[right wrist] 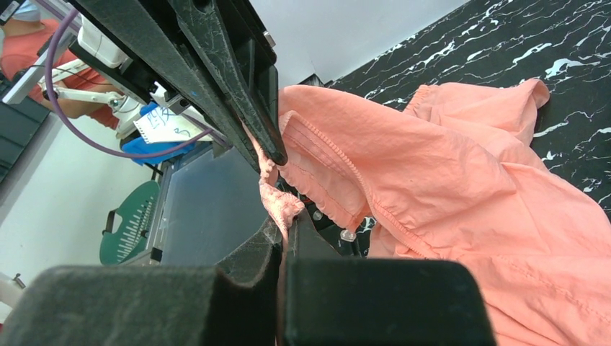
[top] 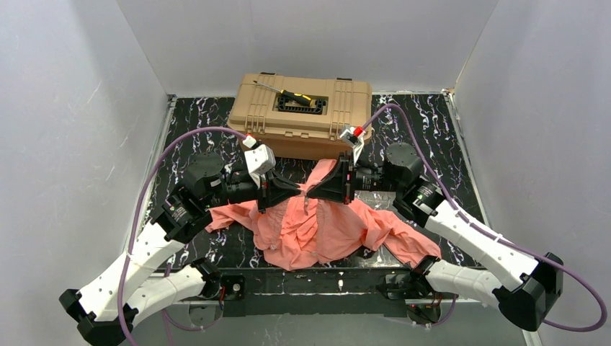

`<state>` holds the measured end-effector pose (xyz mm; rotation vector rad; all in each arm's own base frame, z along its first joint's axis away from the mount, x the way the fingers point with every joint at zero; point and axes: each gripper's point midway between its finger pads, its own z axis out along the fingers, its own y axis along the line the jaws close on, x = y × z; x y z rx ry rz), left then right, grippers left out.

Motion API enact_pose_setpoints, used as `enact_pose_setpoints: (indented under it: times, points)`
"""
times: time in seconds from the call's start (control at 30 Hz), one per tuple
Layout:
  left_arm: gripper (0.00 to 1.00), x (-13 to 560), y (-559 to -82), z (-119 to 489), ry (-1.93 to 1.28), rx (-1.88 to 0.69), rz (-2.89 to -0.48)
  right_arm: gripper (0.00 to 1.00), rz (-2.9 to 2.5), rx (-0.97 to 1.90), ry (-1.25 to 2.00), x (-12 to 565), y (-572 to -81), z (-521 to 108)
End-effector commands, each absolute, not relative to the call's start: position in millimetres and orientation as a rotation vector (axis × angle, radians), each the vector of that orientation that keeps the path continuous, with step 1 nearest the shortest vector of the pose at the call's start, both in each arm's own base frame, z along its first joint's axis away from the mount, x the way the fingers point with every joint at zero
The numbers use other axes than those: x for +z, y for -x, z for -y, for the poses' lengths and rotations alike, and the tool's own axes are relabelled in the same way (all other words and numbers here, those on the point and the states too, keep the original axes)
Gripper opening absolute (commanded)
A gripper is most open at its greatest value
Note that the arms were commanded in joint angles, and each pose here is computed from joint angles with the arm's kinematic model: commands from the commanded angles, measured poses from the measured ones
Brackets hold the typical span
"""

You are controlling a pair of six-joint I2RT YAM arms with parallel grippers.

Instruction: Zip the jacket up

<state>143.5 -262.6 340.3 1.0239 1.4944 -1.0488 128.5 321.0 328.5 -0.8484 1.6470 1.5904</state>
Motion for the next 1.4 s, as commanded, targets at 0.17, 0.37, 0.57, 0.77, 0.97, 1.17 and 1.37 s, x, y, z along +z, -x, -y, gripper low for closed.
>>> enact_pose_setpoints:
  times: [0.17,0.37,0.57,0.77,0.97,1.17,1.37]
  points:
    - [0.00,351.5,-139.3,260.6,-1.023,-1.061,-1.458,0.01,-1.508,1.601,0.866,362.6,-122.8,-316.2]
    - [0.00,352.1,-140.4,260.3,-1.024,-1.054,-1.456,0.01,-1.494,1.598,0.864,365.0,-121.5,-314.4]
    - [0.00,352.1,-139.2,260.7,-1.035,-1.057,-1.450,0.01,-1.496,1.607,0.860,364.1,-122.1,-315.3]
    - [0.00,352.7,-139.5,260.6,-1.036,-1.052,-1.443,0.01,-1.506,1.605,0.850,361.2,-121.7,-314.1]
    - [0.00,356.9,-146.9,256.5,-1.009,-0.999,-1.433,0.01,-1.527,1.601,0.834,356.4,-121.7,-312.4]
    - [0.00,357.5,-148.4,255.1,-1.000,-0.990,-1.434,0.01,-1.539,1.613,0.839,353.3,-121.9,-314.5]
    - [0.00,356.6,-146.7,256.0,-1.010,-0.999,-1.431,0.01,-1.553,1.626,0.846,349.6,-122.4,-317.3]
